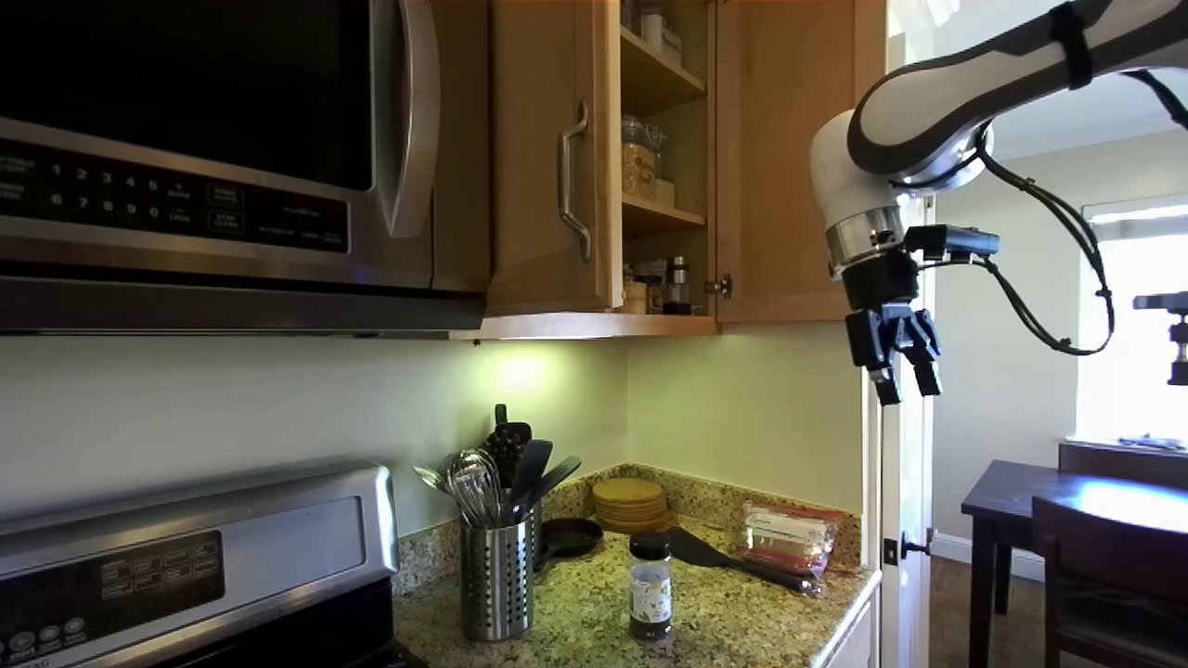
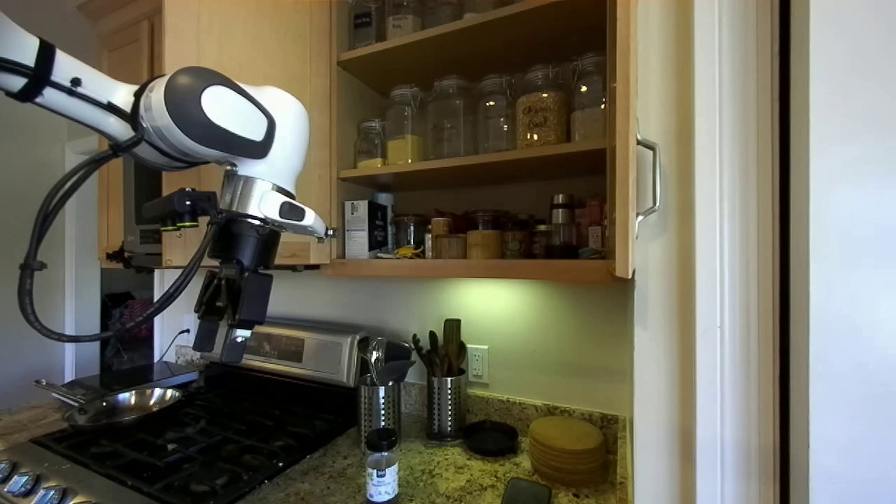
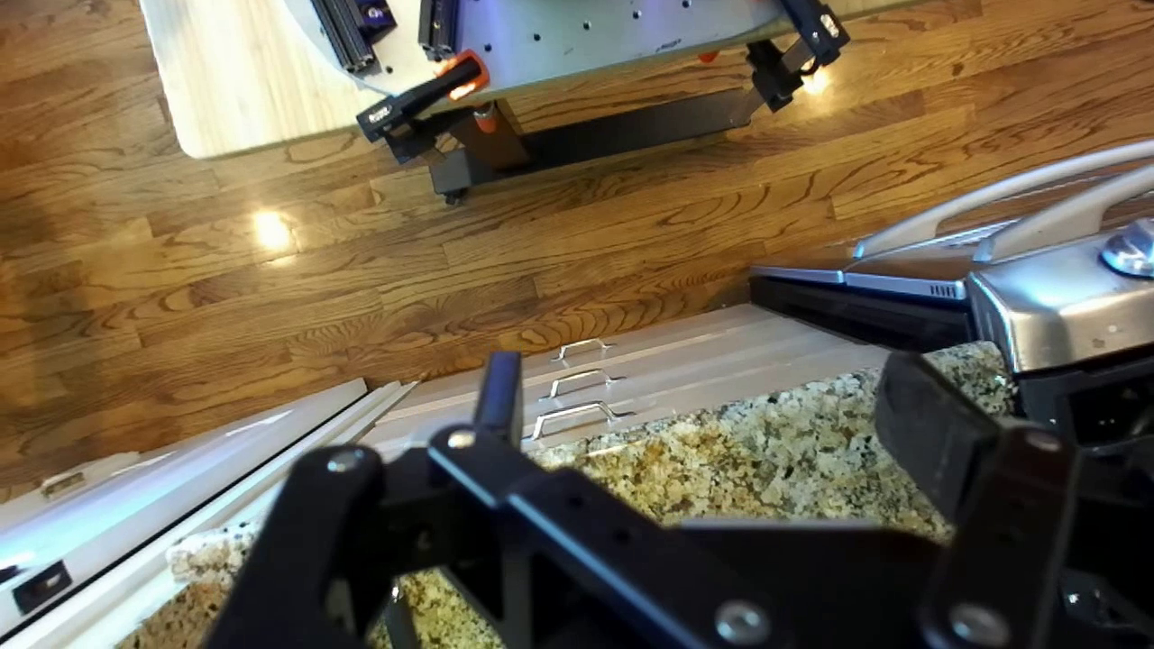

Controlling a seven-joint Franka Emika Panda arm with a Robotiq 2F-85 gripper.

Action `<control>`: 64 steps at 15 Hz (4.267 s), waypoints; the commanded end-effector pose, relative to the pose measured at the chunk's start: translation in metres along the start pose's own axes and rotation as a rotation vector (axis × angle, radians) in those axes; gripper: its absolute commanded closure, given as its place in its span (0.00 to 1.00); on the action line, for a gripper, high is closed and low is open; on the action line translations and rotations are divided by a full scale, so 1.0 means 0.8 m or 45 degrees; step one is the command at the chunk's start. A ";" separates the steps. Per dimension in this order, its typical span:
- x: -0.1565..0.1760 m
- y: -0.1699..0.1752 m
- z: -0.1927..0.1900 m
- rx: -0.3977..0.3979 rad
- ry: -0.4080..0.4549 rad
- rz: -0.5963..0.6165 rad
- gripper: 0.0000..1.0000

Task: Pick up the container from the counter and place it on the bottom shelf of the open upper cabinet, close the doors of the open cabinet

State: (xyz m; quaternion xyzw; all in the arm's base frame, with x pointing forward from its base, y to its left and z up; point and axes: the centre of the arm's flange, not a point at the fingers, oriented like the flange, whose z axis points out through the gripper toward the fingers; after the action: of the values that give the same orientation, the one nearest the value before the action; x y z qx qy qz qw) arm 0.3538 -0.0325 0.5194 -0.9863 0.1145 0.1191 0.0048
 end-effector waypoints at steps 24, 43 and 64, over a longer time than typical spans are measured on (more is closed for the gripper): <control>0.145 -0.195 0.088 0.013 0.353 -0.036 0.00; 0.229 -0.217 0.198 -0.034 0.532 0.068 0.00; 0.296 -0.145 0.311 0.087 0.733 0.105 0.00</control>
State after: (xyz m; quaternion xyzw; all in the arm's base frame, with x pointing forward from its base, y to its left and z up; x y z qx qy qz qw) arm 0.5482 0.0423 0.2330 -0.9776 0.1551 -0.1418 -0.0140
